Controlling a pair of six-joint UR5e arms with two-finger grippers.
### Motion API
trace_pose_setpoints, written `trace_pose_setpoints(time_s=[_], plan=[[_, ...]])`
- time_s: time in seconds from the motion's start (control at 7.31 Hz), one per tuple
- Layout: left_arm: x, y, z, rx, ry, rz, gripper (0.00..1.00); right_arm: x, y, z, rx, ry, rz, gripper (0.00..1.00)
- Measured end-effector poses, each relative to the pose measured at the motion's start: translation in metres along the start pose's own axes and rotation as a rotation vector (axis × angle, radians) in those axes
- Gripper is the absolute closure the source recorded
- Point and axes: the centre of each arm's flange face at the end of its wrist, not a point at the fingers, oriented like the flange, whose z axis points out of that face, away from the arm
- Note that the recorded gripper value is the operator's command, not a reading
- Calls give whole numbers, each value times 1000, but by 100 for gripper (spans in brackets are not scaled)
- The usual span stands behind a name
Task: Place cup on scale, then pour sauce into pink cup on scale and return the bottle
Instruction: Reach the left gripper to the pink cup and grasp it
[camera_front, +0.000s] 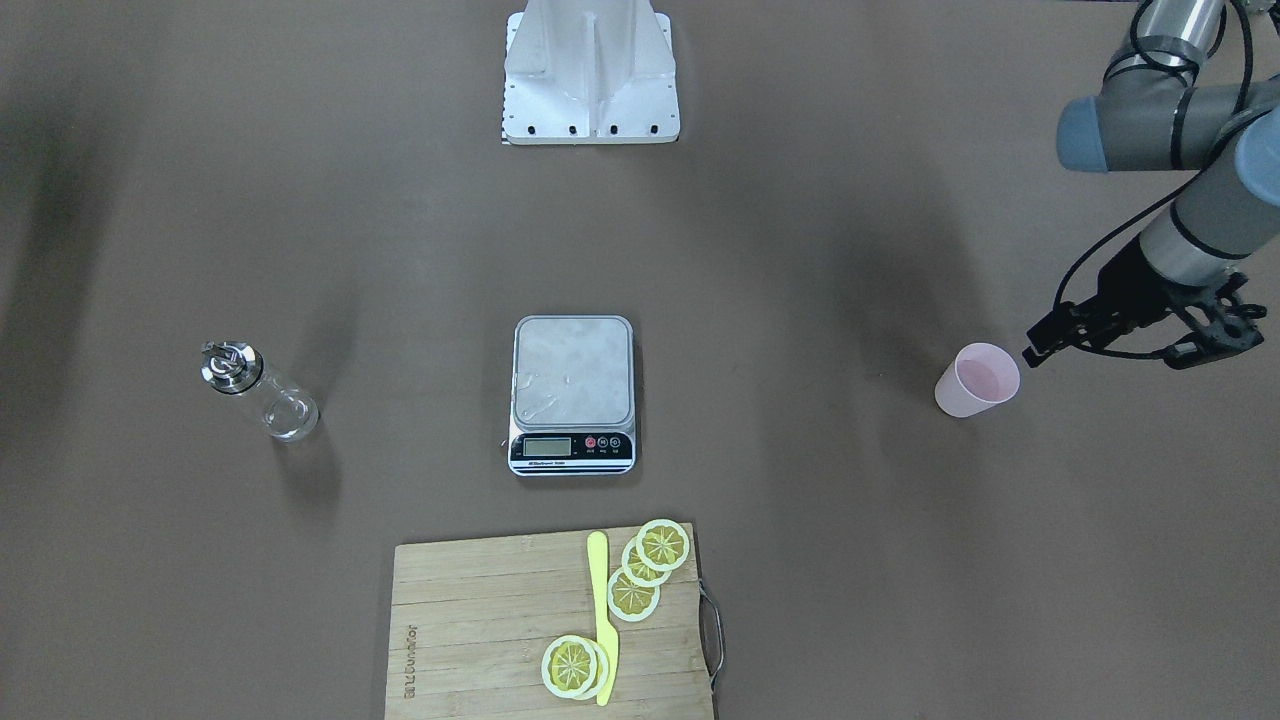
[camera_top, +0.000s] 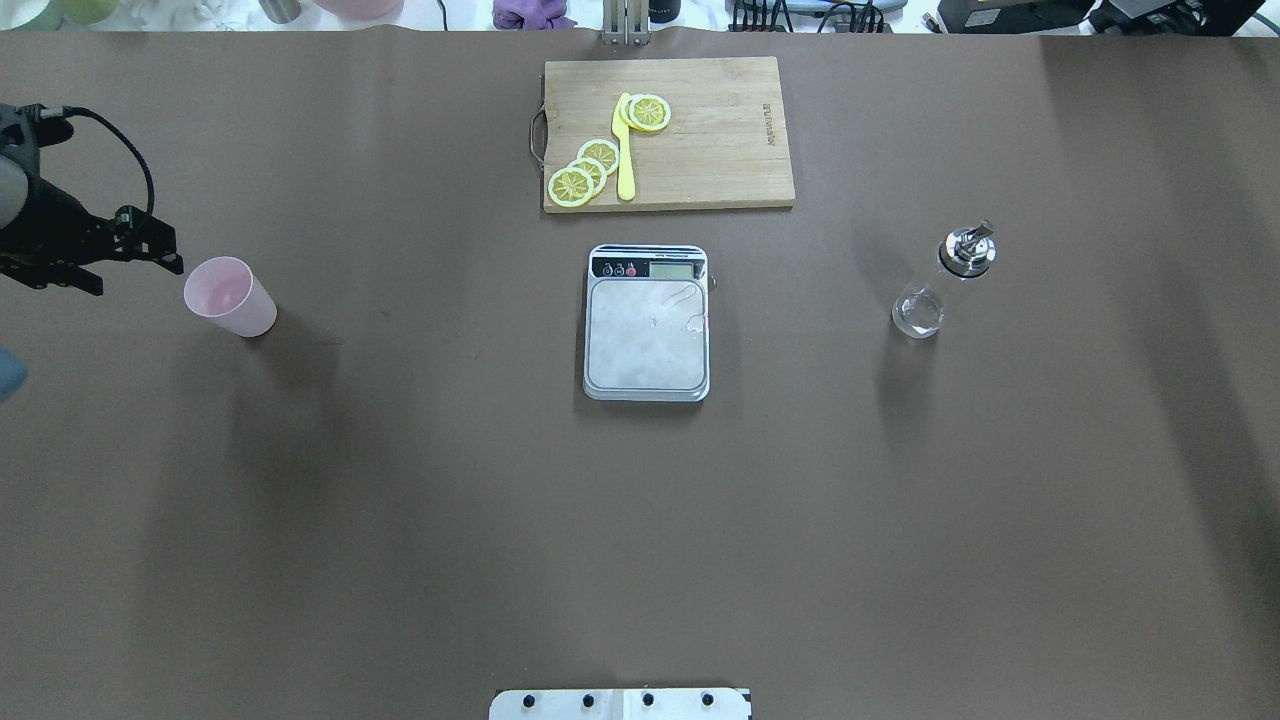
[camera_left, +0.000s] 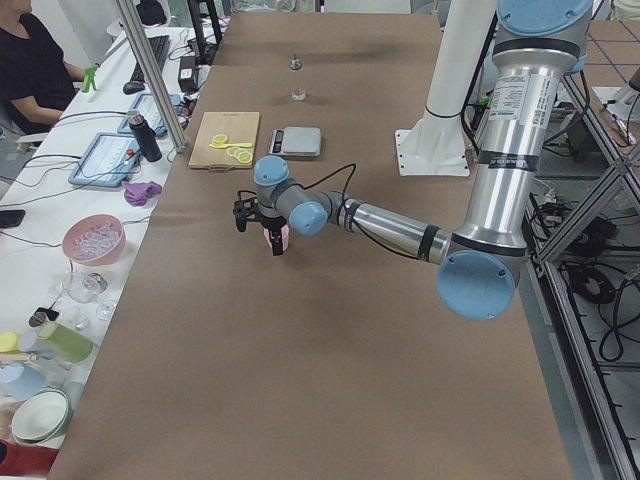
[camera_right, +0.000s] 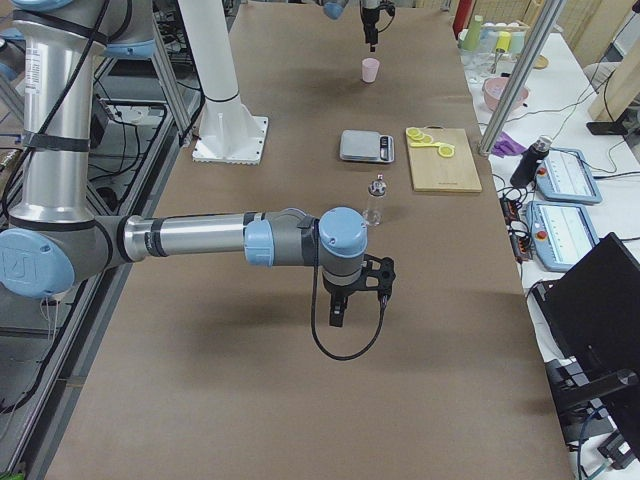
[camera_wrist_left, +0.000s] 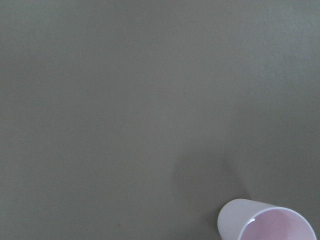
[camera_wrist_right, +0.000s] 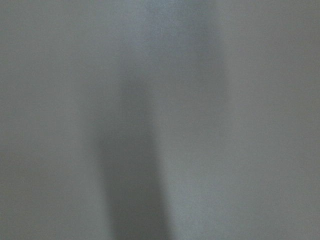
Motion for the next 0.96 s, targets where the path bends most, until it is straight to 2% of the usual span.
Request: trace_pose_setpoints(time_s=[0.27,0.55,0.82,0.96], plan=[[15,5,13,-14,-5,7,26,0,0,0,0,1,-1,0],[21,4,22,-16,-13,12,34,0,0,0,1,2,2,0],[23,4,28,-22,-19,14,53,0,-1,0,2,3,2,0],[22,3,31,-25,-23,14,70,-1,-1,0,1,2,2,0]])
